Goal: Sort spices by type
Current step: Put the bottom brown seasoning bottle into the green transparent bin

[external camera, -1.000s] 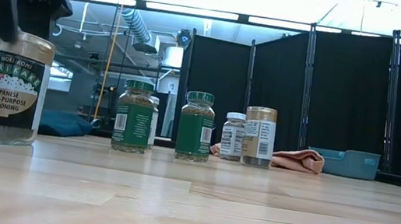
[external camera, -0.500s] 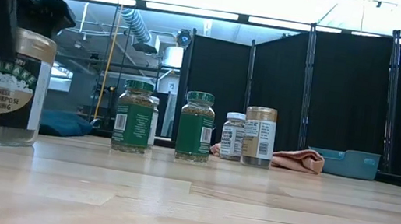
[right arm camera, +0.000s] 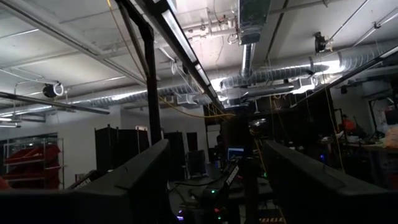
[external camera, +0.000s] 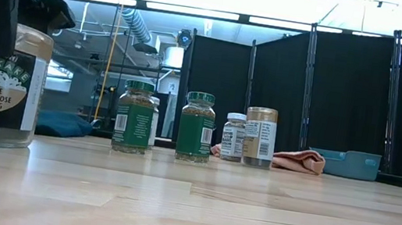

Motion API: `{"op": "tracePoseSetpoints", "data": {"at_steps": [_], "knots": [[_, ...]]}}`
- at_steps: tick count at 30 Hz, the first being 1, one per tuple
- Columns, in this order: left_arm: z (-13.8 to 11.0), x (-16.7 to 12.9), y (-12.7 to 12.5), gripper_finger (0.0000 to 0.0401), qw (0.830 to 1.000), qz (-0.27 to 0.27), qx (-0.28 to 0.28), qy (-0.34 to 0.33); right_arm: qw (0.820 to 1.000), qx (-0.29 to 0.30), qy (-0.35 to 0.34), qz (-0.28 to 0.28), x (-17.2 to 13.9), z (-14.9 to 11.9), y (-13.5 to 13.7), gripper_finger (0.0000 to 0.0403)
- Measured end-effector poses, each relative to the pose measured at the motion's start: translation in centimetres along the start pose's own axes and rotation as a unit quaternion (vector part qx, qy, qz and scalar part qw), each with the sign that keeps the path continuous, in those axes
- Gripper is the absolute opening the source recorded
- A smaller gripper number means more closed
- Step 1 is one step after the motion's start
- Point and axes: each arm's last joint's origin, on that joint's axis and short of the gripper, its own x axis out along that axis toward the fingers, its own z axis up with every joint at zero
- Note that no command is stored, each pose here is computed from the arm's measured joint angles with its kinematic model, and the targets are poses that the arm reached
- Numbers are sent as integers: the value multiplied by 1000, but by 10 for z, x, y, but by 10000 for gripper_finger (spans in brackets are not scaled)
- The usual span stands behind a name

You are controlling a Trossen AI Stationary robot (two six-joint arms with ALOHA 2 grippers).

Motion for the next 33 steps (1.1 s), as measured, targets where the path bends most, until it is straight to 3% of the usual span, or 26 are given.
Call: {"op": "tracePoseSetpoints", "data": {"at_steps": [12,18,26,33], "knots": [[15,-27,-5,263,1000,-4,-13,-5,1000,-1,0,0,0,0,0,263],[25,-59,-5,263,1000,7,-12,11,1000,-2,0,0,0,0,0,263],[42,-115,-10,263,998,-19,-50,-27,1000,0,0,0,0,0,0,263],[33,-148,-19,266,994,-27,-104,-28,1000,0,2,0,0,0,0,263]]}}
